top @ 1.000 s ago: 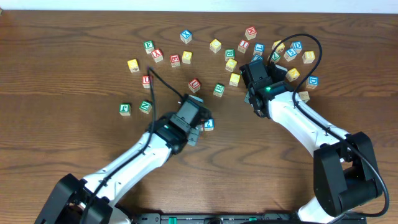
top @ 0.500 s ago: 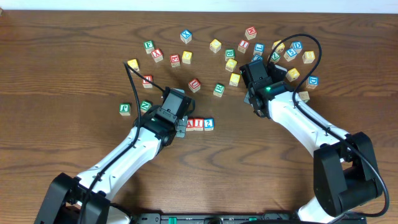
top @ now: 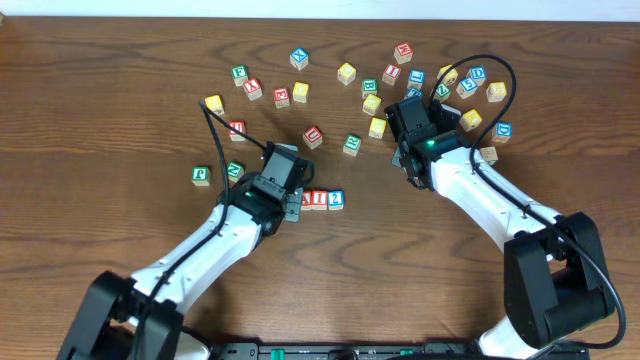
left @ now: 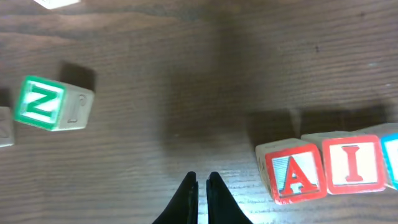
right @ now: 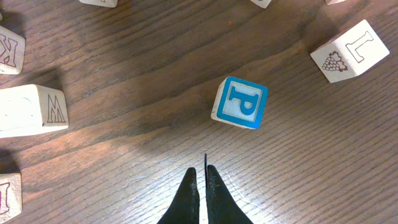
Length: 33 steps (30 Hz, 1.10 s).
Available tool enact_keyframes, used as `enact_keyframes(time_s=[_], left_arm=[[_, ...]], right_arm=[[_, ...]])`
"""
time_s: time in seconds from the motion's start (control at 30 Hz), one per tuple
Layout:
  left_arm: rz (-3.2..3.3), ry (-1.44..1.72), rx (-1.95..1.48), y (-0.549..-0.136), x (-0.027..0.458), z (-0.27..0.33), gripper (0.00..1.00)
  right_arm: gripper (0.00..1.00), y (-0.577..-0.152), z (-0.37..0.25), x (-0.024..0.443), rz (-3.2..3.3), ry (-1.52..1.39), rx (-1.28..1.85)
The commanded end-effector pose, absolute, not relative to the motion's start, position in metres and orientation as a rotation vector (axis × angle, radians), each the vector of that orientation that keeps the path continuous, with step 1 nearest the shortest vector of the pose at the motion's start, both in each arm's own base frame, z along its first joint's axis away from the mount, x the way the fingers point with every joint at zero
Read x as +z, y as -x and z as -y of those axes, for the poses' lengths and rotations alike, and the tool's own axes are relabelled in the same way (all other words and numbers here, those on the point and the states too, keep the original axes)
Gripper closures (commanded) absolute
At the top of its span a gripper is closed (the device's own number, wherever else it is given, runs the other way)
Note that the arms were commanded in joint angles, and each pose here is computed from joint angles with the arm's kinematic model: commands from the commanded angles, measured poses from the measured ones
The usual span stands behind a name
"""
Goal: Spell out AI2
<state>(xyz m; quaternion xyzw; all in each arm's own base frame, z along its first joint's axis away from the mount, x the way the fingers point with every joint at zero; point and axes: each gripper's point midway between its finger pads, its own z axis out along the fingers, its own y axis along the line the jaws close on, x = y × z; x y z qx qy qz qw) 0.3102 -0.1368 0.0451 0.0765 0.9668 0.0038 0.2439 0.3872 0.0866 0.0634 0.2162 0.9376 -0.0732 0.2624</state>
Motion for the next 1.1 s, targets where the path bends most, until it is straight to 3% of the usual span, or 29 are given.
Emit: enact_keyframes(time_s=[0.0, 1.07], left_arm=[[-2.683, -0.204, 0.012, -0.305, 0.029, 0.137, 0.93], [-2.706, -0.235, -0.118, -0.309, 0.011, 0.159, 0.93]], right_arm=[[0.99, -0.384, -0.086, 0.057, -2.551, -0.56, -0.23], [0.99, -0.384, -0.087, 0.057, -2.55, -0.558, -0.228]])
